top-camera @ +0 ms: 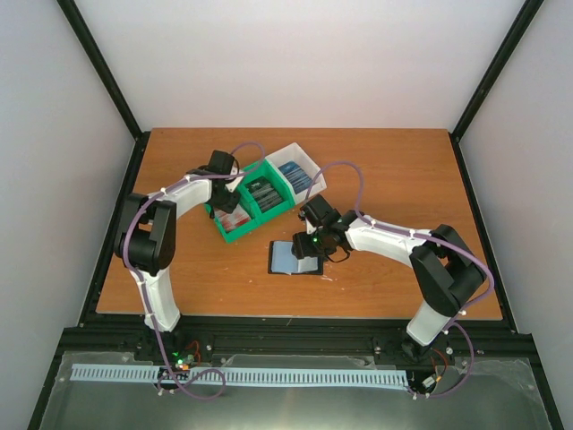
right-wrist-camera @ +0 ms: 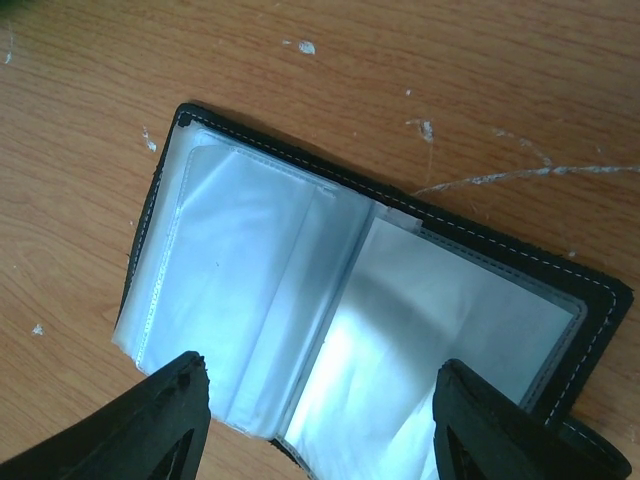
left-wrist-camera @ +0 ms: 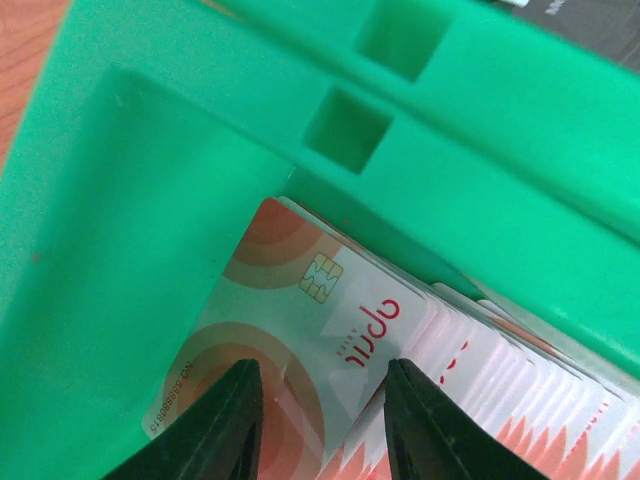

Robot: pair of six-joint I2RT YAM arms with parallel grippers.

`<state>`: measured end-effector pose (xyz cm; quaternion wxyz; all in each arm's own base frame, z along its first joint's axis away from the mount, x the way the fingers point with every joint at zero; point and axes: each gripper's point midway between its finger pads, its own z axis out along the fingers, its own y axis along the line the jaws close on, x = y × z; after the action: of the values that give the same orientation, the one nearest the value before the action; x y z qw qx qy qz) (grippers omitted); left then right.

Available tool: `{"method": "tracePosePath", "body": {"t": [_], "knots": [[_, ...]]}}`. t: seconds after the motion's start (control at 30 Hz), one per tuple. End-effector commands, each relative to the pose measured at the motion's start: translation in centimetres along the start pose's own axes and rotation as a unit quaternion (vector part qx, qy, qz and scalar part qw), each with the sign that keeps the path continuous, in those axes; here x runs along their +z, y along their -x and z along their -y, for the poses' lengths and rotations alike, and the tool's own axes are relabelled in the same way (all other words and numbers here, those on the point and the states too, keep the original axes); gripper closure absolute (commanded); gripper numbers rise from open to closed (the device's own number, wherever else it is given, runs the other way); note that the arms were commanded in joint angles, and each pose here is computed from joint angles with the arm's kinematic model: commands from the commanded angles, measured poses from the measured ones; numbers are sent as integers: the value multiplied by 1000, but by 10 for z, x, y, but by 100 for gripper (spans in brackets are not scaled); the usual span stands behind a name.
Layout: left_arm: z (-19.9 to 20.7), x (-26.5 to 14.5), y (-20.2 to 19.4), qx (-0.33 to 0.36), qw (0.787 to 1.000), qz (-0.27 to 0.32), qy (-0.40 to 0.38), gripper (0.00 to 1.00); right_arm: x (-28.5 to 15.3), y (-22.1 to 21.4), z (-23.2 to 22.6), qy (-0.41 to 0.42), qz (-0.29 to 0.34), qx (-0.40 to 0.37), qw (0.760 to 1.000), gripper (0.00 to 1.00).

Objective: Put the credit cards into the card holder
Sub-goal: Pick up the credit card from the storage box.

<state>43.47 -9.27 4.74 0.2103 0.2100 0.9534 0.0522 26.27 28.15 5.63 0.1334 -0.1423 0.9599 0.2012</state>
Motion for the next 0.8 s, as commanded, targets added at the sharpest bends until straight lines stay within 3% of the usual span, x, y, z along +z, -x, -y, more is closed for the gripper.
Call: {"method": "tracePosePath", "body": {"t": [0.0,0.43,0.77], "knots": [[-9,8,2,10,1000,-4,19,66,-1,5,0,1,0,5,1000,39],[-17,-2,13,9,1000,13,25,82,-2,6,0,-2,3,6,1000,39],[-26,-3,14,-3,1000,10,28,83,-1,7,0,-1,3,7,1000,39]]}}
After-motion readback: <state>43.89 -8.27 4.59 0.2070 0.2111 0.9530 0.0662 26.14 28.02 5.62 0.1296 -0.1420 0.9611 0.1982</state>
